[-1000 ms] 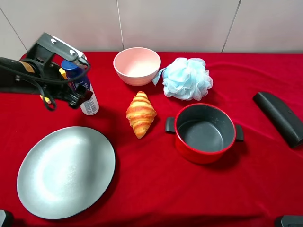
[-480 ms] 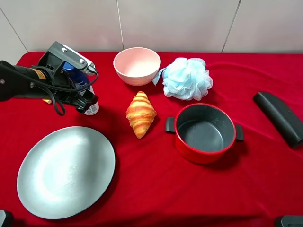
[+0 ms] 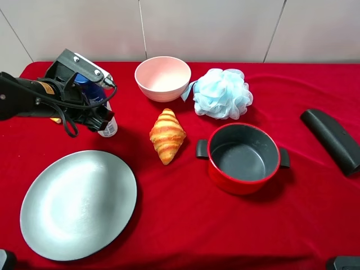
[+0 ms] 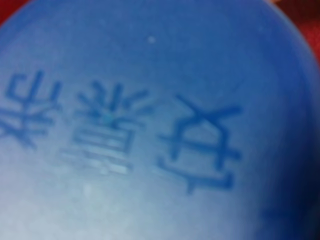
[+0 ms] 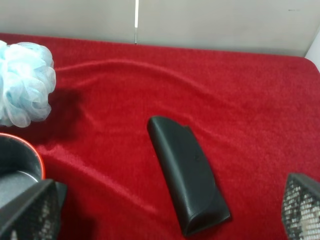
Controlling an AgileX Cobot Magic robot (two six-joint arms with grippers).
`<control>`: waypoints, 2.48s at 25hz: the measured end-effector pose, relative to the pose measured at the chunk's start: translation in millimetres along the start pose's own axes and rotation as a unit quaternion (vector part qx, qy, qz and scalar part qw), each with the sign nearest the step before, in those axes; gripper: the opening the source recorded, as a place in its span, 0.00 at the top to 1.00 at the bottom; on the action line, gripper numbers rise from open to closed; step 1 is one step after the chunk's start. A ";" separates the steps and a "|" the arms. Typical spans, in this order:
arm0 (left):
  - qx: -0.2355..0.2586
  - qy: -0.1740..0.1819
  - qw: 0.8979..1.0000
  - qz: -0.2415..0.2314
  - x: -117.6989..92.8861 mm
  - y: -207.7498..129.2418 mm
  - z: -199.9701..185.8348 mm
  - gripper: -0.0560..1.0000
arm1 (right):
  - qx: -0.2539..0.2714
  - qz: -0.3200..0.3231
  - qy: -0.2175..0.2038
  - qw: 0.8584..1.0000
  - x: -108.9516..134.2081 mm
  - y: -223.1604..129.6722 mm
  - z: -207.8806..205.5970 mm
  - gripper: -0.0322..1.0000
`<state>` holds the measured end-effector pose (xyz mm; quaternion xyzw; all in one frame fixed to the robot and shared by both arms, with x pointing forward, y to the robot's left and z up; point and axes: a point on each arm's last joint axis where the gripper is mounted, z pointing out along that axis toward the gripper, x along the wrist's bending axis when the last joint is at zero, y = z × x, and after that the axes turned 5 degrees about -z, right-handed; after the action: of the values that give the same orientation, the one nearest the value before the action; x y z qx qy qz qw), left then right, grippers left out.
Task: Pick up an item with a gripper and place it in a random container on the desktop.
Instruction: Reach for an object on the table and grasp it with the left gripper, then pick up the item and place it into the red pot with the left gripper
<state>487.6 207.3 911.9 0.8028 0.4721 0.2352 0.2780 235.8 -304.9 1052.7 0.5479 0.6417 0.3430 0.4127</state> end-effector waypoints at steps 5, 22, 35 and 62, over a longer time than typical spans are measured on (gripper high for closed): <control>0.000 -0.001 1.000 0.001 -0.5 0.1 0.0 0.46 | 0.000 0.000 0.000 1.000 0.0 0.0 0.0 0.30; 0.000 -0.001 1.000 0.000 -0.5 0.1 0.0 0.46 | 0.000 0.000 0.000 1.000 0.0 0.0 0.0 0.30; -0.010 0.001 1.000 0.000 0.3 4.8 0.2 0.46 | 0.000 0.000 0.000 1.000 0.0 0.0 0.0 0.30; -0.037 -0.104 0.990 0.083 -61.4 147.9 -35.3 0.48 | 0.000 0.000 0.000 1.000 0.0 0.0 0.0 0.30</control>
<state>530.5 101.5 1029.6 0.8487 0.3631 0.1901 0.3342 235.8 -304.9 1052.7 0.5479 0.6417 0.3430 0.4127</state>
